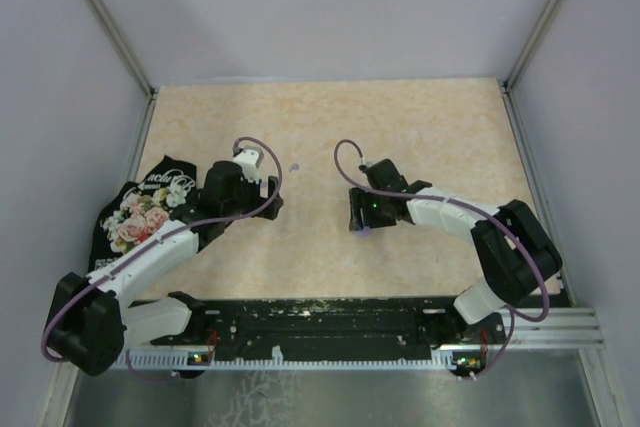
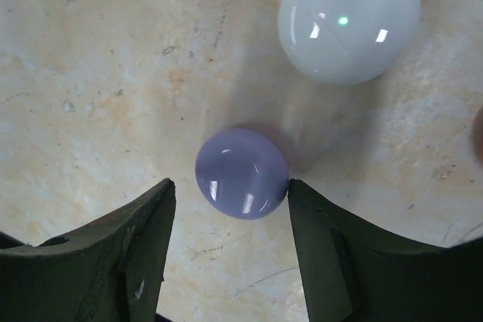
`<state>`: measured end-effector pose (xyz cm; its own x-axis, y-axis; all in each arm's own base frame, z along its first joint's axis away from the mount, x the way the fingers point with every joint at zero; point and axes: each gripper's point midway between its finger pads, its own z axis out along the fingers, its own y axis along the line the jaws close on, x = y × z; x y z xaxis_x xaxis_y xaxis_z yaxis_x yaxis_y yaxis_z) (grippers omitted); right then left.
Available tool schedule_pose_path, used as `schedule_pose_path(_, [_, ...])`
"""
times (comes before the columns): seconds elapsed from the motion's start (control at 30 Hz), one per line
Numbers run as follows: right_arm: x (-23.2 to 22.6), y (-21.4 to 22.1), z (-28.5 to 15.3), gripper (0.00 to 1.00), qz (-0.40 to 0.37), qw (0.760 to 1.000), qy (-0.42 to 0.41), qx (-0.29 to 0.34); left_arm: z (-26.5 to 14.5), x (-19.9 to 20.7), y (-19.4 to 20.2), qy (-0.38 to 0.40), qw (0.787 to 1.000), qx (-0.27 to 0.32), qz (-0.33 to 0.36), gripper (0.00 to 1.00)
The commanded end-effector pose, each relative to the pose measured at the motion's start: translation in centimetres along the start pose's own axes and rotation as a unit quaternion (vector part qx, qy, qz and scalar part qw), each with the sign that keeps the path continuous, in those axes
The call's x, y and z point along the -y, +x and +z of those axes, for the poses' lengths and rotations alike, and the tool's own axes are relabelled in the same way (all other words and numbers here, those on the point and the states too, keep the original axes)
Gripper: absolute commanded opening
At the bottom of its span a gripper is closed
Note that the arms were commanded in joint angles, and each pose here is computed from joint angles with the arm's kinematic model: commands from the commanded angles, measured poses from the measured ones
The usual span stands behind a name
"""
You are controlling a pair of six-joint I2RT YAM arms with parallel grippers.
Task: Insert the wireless bluetooth earbuds into the charging case
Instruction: Pick up the charging case at the center of the board.
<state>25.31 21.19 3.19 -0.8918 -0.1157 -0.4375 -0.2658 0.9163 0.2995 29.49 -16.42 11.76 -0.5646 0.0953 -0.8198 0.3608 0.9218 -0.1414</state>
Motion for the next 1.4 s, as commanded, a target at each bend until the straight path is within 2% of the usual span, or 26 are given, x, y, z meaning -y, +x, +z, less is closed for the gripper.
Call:
schedule_pose_path(0.0, [-3.1,-1.7,-1.4,0.61,-0.015,0.999,-0.043,0.015,-0.1,0.7,-1.6,0.016,1.0,0.015,-0.004,0.95])
schedule_pose_path(0.17, [-5.1,-0.5,-1.2,0.61,-0.032,0.995,-0.089,-0.011,0.1,1.6,-1.5,0.039,0.999,0.013,-0.005,0.95])
schedule_pose_path(0.43, [-3.8,-1.6,-2.3,0.62,-0.117,0.992,-0.053,0.006,-0.1,3.0,-1.1,0.078,0.997,0.002,-0.02,0.94])
schedule_pose_path(0.6, [-4.0,-1.7,-1.5,0.65,-0.165,0.985,-0.053,-0.003,-0.2,3.7,-0.7,0.095,0.995,-0.004,-0.041,0.94])
schedule_pose_path(0.8, [-4.5,-1.8,-0.5,0.68,-0.262,0.965,-0.024,-0.003,-0.2,3.7,0.3,0.107,0.99,-0.023,-0.086,0.94])
schedule_pose_path(0.97, [-3.8,-1.7,-0.1,0.7,-0.32,0.947,0.005,-0.025,-0.4,2.1,1.2,0.117,0.98,-0.037,-0.158,0.94])
schedule_pose_path(1.1, [-3.9,-1.1,0.1,0.69,-0.35,0.936,-0.011,-0.039,-0.6,1.1,1.7,0.119,0.973,-0.042,-0.193,0.93])
schedule_pose_path(1.37, [-4.3,1.1,1.2,0.64,-0.368,0.926,-0.026,-0.077,-0.6,1.5,2.0,0.13,0.969,-0.053,-0.202,0.92])
